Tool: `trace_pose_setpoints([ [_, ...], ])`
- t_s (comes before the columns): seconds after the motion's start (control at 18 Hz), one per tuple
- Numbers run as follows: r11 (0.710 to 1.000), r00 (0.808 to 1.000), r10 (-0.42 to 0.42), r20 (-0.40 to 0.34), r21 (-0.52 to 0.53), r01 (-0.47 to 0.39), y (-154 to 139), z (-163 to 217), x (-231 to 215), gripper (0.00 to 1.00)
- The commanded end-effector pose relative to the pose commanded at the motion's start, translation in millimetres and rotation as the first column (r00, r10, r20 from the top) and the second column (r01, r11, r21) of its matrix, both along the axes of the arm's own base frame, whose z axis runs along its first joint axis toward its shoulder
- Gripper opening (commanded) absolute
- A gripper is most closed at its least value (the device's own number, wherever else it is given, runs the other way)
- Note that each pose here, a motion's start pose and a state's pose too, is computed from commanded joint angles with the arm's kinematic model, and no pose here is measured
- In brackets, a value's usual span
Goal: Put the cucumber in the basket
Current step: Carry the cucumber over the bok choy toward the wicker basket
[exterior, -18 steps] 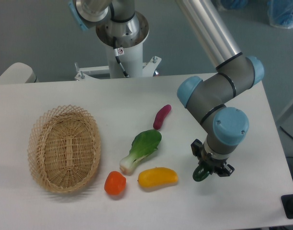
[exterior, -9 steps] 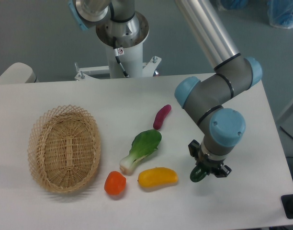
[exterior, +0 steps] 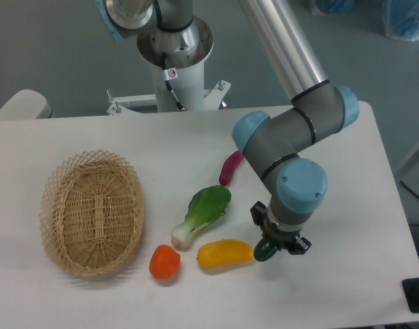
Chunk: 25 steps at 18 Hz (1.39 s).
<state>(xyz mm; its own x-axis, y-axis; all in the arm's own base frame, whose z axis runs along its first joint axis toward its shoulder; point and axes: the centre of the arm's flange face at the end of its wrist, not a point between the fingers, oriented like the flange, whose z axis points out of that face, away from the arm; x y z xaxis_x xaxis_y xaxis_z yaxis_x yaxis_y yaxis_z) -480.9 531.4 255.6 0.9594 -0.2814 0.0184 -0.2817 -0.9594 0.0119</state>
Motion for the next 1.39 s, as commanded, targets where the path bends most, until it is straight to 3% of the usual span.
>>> trace_pose_setpoints([
  [0.67, 0.995, 0.995, 0.104, -0.011, 0.006, -0.104, 59.1, 33.5, 132.0, 0.24],
  [0.89, 0.985, 0.986, 0.166, 0.018, 0.049, -0.167, 76.6, 49.0, 168.0, 0.24],
  [1.39, 0.979, 0.977, 0.205, 0.049, 0.003, -0.206, 78.8, 39.6, 274.6, 0.21],
])
